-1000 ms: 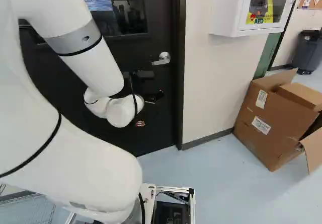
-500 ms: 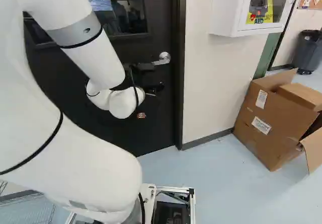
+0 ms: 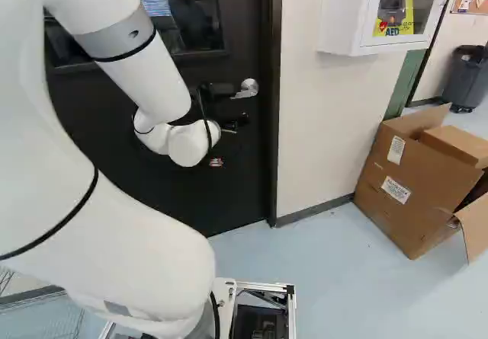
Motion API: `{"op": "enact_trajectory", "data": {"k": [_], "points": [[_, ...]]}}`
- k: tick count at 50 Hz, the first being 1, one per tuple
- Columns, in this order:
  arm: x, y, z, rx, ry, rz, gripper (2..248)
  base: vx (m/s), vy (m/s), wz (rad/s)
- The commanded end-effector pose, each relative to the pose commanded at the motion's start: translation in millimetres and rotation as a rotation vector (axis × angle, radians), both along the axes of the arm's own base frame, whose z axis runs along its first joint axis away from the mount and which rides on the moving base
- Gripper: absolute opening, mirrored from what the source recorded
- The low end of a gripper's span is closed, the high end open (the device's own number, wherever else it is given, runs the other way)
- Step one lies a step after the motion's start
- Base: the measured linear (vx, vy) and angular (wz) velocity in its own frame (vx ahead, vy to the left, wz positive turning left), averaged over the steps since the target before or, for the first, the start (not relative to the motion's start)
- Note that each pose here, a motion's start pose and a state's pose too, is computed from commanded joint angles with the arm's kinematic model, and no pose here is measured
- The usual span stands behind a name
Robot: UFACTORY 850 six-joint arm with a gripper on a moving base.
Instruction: Open the door and move inside
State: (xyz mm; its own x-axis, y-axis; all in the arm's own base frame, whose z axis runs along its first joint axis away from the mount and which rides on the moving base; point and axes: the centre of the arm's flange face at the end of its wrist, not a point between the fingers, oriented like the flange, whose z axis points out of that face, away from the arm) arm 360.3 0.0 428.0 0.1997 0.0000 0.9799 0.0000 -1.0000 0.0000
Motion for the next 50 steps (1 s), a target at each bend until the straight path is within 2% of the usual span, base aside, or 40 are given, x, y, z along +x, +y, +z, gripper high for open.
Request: {"op": "enact_trajectory", "data": {"k": [37, 50], "points": [[25, 0.4, 38.3, -0.003, -0.088, 0.005, 247, 0.000, 0.000, 0.000], [28, 3.3, 51.4, -0.025, -0.119, 0.040, 247, 0.000, 0.000, 0.000]]}}
